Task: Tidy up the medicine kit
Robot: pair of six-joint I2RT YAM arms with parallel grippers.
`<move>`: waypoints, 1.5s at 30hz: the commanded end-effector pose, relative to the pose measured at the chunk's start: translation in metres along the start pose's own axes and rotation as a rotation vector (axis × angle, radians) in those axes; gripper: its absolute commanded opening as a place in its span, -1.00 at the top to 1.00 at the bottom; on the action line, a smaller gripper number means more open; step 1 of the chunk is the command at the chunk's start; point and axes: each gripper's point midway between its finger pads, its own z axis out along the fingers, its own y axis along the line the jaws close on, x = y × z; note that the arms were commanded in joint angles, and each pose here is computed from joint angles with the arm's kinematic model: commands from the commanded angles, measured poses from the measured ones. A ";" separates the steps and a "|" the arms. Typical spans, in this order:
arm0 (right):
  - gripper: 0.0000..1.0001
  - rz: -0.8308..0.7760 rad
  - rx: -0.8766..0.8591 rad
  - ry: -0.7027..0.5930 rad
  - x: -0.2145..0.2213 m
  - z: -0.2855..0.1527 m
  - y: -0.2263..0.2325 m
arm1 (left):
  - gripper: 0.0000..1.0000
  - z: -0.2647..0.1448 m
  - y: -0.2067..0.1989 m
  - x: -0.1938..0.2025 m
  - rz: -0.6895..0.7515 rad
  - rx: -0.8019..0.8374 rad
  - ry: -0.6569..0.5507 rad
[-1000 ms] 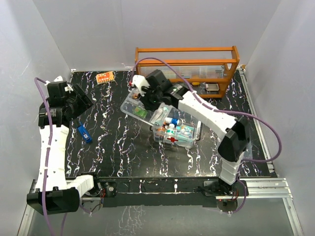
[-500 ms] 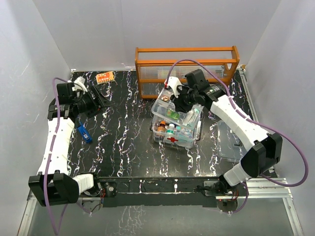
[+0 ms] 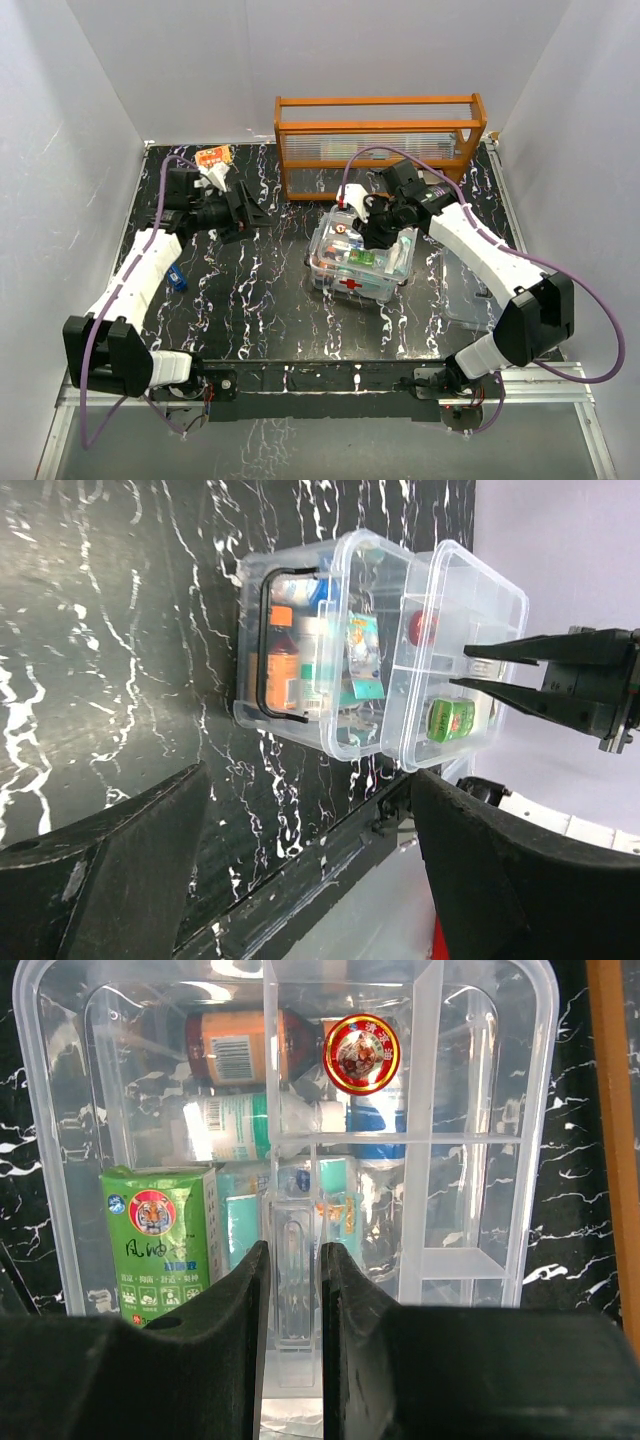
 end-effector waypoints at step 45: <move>1.00 -0.056 -0.036 -0.084 -0.018 0.037 -0.018 | -0.66 0.050 -0.003 0.034 -0.027 -0.001 0.138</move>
